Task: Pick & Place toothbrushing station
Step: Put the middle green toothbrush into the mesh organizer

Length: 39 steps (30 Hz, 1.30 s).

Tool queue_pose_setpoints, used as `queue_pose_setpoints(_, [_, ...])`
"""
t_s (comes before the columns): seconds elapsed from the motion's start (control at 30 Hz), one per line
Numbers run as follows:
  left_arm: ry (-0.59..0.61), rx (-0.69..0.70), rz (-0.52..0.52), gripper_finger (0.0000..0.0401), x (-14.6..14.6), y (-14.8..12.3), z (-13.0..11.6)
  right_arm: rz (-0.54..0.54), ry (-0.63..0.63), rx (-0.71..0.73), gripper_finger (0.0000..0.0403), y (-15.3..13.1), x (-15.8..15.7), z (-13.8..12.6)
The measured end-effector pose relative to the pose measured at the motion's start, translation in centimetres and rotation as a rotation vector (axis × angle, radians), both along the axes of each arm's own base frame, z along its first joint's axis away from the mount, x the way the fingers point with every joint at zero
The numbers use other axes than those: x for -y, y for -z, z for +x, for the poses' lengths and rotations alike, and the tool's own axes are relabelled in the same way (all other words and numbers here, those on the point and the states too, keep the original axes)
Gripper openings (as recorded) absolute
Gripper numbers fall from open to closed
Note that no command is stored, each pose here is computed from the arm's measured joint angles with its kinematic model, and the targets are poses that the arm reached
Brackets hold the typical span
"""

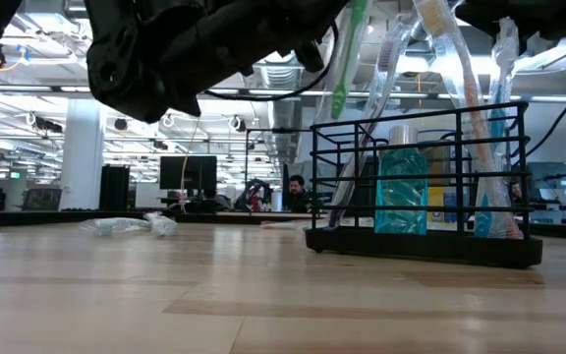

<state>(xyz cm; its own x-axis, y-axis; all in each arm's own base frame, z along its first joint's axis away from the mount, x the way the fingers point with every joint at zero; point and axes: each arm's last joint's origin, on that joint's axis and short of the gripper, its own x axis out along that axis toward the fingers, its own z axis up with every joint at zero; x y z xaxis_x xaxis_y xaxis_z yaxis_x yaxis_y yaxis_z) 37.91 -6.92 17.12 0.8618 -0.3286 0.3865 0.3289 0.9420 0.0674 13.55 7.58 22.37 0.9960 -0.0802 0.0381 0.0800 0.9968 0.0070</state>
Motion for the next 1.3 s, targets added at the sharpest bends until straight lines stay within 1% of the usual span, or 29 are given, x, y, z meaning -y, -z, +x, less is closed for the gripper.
queue_pose_setpoints(0.13, [-0.001,-0.018,0.002,0.0006,0.1,0.9,0.6,0.000,0.000,0.000,0.0098,0.0,0.0,0.0])
queue_pose_setpoints(0.3, [-0.008,-0.035,-0.001,0.0008,0.1,1.5,0.8,-0.001,0.000,-0.001,0.0098,0.0,0.0,0.0])
queue_pose_setpoints(0.67, [-0.008,-0.035,0.000,0.0010,0.1,1.4,0.8,-0.002,0.000,-0.003,0.0098,0.0,0.0,0.0])
queue_pose_setpoints(0.87, [-0.008,-0.063,0.006,0.0011,0.1,1.7,0.9,-0.002,0.000,-0.003,0.0098,0.0,0.0,0.0])
queue_pose_setpoints(1.13, [-0.009,-0.077,0.008,0.0033,0.1,1.8,0.9,-0.002,0.000,-0.003,0.0098,0.0,0.0,0.0])
queue_pose_setpoints(1.3, [-0.009,-0.077,0.008,0.0034,0.1,1.8,0.9,-0.002,0.000,-0.003,0.0098,0.0,0.0,0.0])
